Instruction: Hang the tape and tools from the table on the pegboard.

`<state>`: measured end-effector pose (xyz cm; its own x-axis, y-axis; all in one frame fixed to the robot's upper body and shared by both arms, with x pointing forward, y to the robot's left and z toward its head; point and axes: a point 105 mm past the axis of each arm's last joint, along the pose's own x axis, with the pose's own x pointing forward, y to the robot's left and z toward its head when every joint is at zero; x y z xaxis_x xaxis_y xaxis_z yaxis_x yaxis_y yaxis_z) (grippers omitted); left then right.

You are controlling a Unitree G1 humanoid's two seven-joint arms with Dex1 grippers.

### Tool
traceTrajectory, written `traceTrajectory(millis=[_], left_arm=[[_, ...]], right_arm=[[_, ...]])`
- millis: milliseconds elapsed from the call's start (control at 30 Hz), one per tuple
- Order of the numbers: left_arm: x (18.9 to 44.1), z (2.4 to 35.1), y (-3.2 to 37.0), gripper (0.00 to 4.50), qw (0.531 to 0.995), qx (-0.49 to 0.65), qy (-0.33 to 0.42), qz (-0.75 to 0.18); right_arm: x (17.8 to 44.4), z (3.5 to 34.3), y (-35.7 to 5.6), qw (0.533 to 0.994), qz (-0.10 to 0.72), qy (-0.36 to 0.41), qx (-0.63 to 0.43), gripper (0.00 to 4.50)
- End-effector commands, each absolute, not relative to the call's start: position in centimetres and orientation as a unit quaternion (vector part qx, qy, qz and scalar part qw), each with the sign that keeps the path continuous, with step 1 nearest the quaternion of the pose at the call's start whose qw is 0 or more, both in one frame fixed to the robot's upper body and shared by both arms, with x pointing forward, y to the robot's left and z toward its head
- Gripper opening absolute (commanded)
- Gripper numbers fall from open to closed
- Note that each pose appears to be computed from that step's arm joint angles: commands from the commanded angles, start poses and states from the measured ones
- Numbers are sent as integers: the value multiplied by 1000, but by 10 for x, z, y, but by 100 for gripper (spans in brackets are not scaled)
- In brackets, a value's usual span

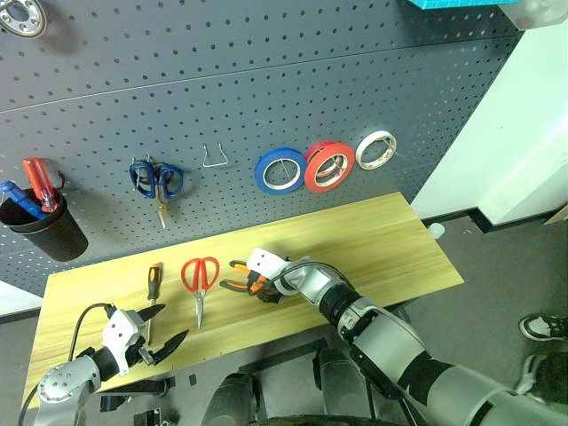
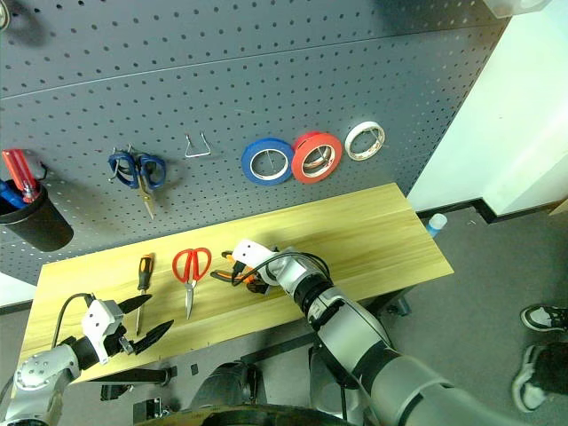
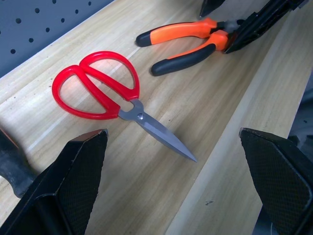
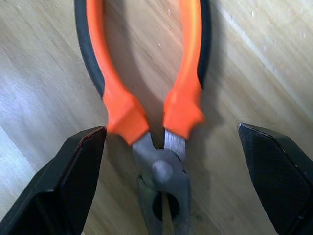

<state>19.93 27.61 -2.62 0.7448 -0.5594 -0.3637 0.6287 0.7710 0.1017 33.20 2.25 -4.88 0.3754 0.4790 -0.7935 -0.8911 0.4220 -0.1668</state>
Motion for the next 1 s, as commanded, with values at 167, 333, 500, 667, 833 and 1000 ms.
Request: traceTrajectory(millis=[167, 333, 500, 667, 833, 1000], left_arm=[[199, -19, 281, 450, 933, 115, 146, -310], [198, -20, 282, 450, 933, 113, 147, -308], [198, -21, 282, 450, 934, 113, 147, -307], [198, -21, 282, 450, 935, 112, 145, -305], [198, -20, 281, 450, 936, 111, 143, -302], [198, -21, 280, 450, 936, 110, 143, -302]], right_arm=[[323, -26, 75, 769, 494, 286, -289, 448], [322, -26, 76, 769, 496, 286, -285, 387], [323, -27, 72, 769, 495, 289, -283, 214], [326, -26, 61, 769, 497, 288, -280, 93], [324, -28, 30, 775, 491, 292, -272, 93], [309, -30, -20, 773, 481, 311, -274, 93]])
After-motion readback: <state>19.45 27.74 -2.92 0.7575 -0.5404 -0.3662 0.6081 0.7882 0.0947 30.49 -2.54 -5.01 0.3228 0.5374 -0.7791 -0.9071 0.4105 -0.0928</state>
